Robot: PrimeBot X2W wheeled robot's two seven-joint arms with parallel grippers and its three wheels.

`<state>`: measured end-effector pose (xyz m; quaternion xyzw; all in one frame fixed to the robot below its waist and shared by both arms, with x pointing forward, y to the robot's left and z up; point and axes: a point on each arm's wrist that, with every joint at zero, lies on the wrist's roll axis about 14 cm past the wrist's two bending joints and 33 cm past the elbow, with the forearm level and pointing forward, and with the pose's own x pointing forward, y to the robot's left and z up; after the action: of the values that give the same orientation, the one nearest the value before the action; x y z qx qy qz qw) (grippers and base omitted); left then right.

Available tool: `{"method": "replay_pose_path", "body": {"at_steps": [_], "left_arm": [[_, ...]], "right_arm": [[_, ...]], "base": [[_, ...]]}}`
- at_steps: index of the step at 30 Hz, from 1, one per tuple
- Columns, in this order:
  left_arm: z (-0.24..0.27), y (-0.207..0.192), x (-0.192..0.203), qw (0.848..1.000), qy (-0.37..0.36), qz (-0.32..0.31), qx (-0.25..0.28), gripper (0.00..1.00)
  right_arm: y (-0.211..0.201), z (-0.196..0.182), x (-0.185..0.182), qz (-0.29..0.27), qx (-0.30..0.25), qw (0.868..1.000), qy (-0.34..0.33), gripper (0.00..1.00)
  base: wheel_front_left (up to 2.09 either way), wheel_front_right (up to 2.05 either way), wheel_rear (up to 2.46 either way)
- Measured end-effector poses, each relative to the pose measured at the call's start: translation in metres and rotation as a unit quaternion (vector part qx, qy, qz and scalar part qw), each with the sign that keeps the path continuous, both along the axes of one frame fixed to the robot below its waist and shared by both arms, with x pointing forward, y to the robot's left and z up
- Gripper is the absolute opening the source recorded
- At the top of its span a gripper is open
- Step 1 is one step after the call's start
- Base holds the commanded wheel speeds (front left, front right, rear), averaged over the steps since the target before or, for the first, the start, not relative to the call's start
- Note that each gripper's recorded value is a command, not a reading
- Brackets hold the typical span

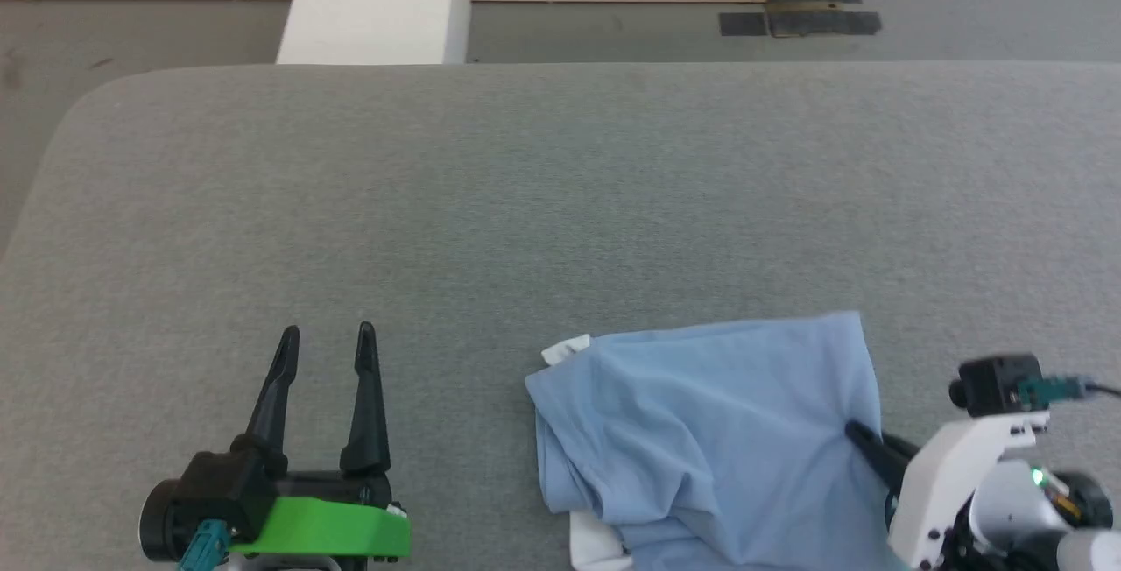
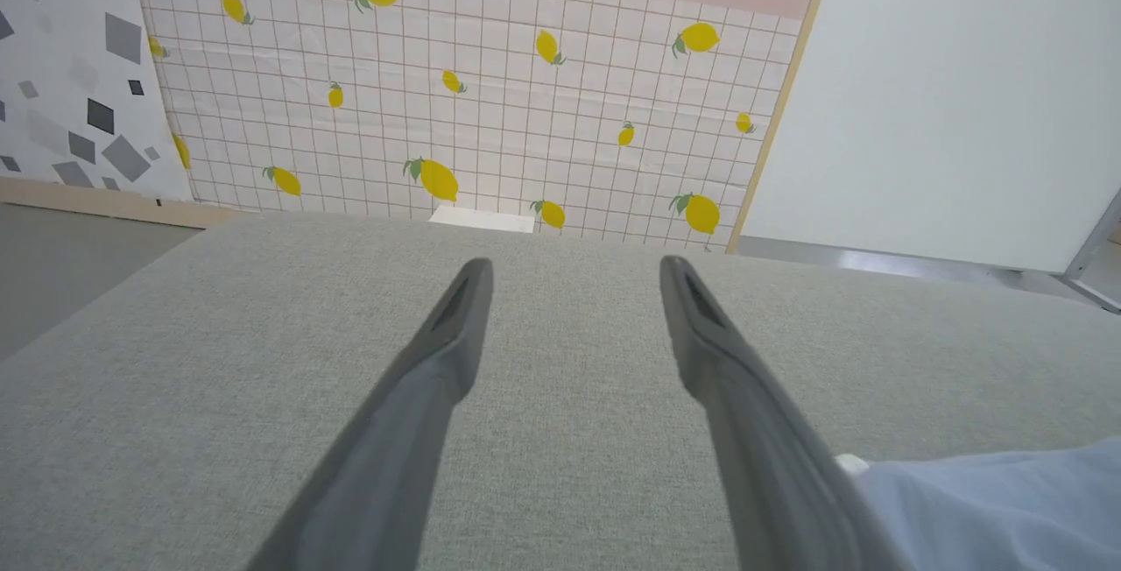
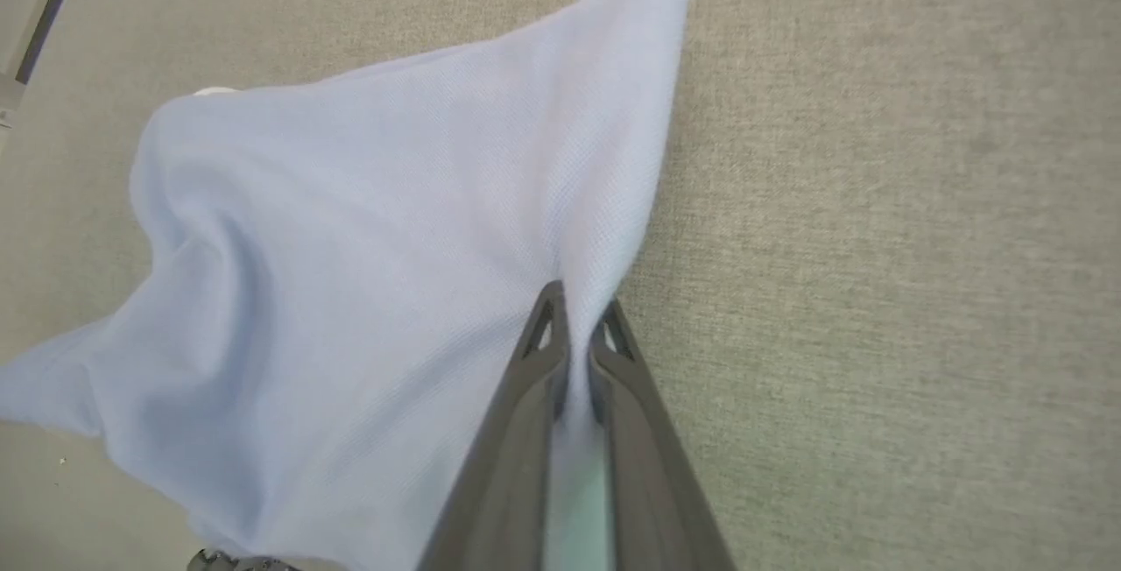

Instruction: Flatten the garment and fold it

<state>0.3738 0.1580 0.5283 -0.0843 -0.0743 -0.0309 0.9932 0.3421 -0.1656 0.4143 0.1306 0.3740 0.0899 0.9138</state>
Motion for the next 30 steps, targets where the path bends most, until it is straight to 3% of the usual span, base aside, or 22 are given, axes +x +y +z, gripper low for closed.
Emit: {"method": "replay_pose_path", "body": {"at_steps": [8, 18, 22, 30], "left_arm": [[0.002, -0.029, 0.015, 0.999, -0.009, -0.047, 0.011, 1.00], [0.001, -0.069, 0.048, 0.994, -0.025, -0.105, 0.011, 1.00], [-0.004, -0.082, 0.062, 0.991, -0.028, -0.127, 0.023, 1.00], [-0.026, -0.103, 0.083, 0.986, -0.008, -0.163, 0.027, 1.00]], "right_arm": [[-0.036, 0.022, 0.020, 0.029, -0.087, 0.995, -0.029, 0.00], [-0.125, 0.043, 0.045, 0.011, -0.228, 0.973, -0.043, 0.00], [-0.168, 0.046, 0.048, -0.012, -0.281, 0.959, -0.031, 0.00], [-0.246, 0.057, 0.043, -0.032, -0.393, 0.919, 0.002, 0.00]], "base": [[0.00, 0.00, 0.00], [0.00, 0.00, 0.00], [0.00, 0.00, 0.00], [0.00, 0.00, 0.00]]}}
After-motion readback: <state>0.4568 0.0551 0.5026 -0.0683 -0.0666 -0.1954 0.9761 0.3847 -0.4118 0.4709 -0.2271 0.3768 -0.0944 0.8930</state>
